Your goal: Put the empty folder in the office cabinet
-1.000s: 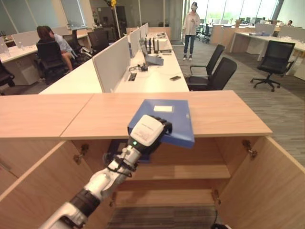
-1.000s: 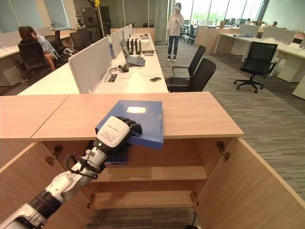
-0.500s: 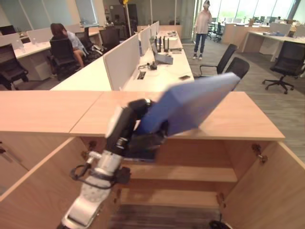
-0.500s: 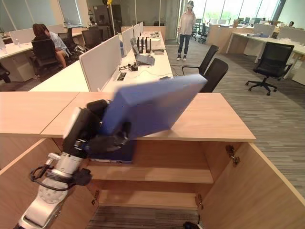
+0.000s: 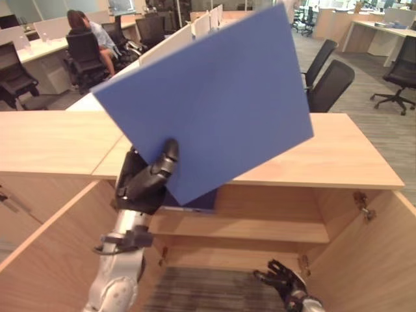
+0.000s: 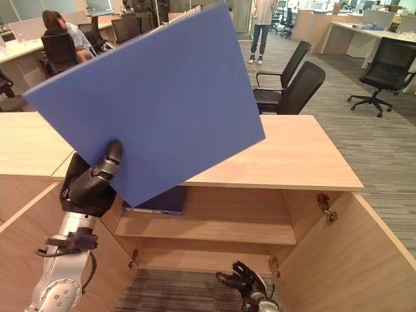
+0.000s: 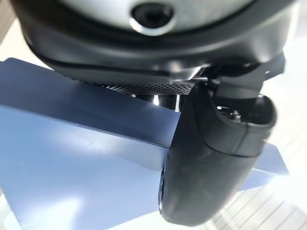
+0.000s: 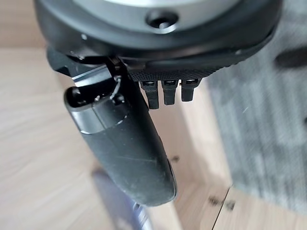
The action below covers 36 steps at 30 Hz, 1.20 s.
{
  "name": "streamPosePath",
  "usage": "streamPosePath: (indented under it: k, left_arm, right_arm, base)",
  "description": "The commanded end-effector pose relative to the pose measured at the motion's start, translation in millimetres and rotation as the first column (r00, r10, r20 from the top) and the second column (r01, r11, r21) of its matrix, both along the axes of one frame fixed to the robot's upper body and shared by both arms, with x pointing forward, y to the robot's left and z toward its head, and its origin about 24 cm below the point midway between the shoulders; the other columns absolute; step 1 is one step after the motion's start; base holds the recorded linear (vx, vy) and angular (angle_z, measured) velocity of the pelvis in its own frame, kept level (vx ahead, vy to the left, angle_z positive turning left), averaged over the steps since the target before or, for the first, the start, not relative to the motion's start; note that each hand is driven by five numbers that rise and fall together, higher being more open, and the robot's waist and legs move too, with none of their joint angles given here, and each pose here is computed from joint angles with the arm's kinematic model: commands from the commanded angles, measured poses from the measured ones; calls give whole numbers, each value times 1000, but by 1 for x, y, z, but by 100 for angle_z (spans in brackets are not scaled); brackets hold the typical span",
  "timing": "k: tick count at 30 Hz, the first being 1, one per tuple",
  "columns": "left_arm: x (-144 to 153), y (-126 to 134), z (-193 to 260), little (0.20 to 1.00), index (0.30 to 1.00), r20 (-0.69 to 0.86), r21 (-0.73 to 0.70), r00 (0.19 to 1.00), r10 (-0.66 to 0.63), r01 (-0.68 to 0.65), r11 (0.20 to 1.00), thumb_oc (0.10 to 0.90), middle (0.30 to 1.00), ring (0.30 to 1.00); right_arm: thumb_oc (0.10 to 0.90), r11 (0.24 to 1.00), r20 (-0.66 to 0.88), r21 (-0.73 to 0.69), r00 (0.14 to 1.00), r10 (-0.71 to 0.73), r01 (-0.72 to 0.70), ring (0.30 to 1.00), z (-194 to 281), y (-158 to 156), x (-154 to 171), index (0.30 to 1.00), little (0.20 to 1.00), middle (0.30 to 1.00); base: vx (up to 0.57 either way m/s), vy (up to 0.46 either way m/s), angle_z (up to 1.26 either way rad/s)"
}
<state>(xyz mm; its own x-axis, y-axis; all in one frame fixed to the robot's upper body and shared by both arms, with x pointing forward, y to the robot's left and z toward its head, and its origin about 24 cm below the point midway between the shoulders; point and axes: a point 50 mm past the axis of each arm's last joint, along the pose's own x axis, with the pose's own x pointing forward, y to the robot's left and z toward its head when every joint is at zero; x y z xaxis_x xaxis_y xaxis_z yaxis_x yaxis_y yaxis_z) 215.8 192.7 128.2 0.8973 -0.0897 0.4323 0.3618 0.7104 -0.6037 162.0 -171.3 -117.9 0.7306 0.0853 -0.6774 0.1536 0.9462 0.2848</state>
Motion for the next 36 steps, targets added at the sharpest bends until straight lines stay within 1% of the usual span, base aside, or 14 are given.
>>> streamPosePath:
  k: [1,5,10,16,19,24,25,26,27,28,29,31,34,36]
  left_arm:
    - [2,8,40,300,300,249,-86,969,4,18,996,400,300,300]
    - [3,0,17,300,300,115,-25,986,-120,123,992,400,300,300]
    - [-5,8,-18,300,300,-162,245,949,-271,304,920,400,300,300]
    - [-13,36,-56,300,300,-451,454,842,-296,502,736,400,300,300]
    - [-15,49,-63,300,300,-521,537,811,-267,554,636,400,300,300]
    - [-19,68,-61,300,300,-599,677,776,-200,623,392,400,300,300]
    - [-19,68,-61,300,300,-599,677,776,-199,623,392,400,300,300]
    - [-22,72,-58,300,300,-613,709,768,-185,638,301,400,300,300]
    - [-23,72,-58,300,300,-613,709,768,-184,638,301,400,300,300]
    - [-24,79,-57,300,300,-621,739,769,-152,639,215,400,300,300]
    - [-24,80,-56,300,300,-618,748,773,-145,634,195,400,300,300]
    - [-23,85,-56,300,300,-595,785,797,-105,604,133,400,300,300]
    - [-13,93,-49,300,300,-475,880,880,-14,475,-30,400,300,300]
    - [-8,98,-44,300,300,-400,909,916,34,402,-111,400,300,300]
  right_arm:
    - [800,998,239,48,970,31,-44,900,38,1,46,900,900,900]
    - [800,996,297,-11,951,90,-90,900,53,-10,52,900,900,900]
    - [800,989,314,-102,940,134,-106,900,61,-29,57,900,900,900]
    - [800,982,307,-130,936,172,-137,900,62,-38,58,900,900,900]
    - [800,974,307,-146,929,209,-171,900,64,-39,61,900,900,900]
    - [800,958,278,-182,923,265,-220,900,62,-40,64,900,900,900]
    - [800,958,278,-182,923,266,-221,900,62,-40,65,900,900,900]
    - [800,944,252,-219,920,300,-248,900,59,-40,67,900,900,900]
    - [800,944,252,-219,920,301,-248,900,59,-40,67,900,900,900]
    - [800,904,229,-310,900,372,-295,900,62,-42,72,900,900,900]
    - [800,888,225,-341,890,396,-309,900,65,-43,75,900,900,900]
    - [800,799,210,-483,838,504,-360,900,78,-49,82,900,900,900]
    - [800,596,152,-711,747,647,-372,900,104,-62,95,900,900,900]
    - [800,532,107,-763,738,666,-369,900,108,-67,98,900,900,900]
  base:
    - [0,-3,4]
    - [1,-1,1]
    - [0,0,0]
    - [0,0,0]
    - [-6,7,-2]
    - [0,0,0]
    - [0,0,0]
    - [0,0,0]
    - [-16,2,-4]
    - [0,0,0]
    - [-15,2,-5]
    - [1,4,-2]
    - [0,0,0]
    - [0,0,0]
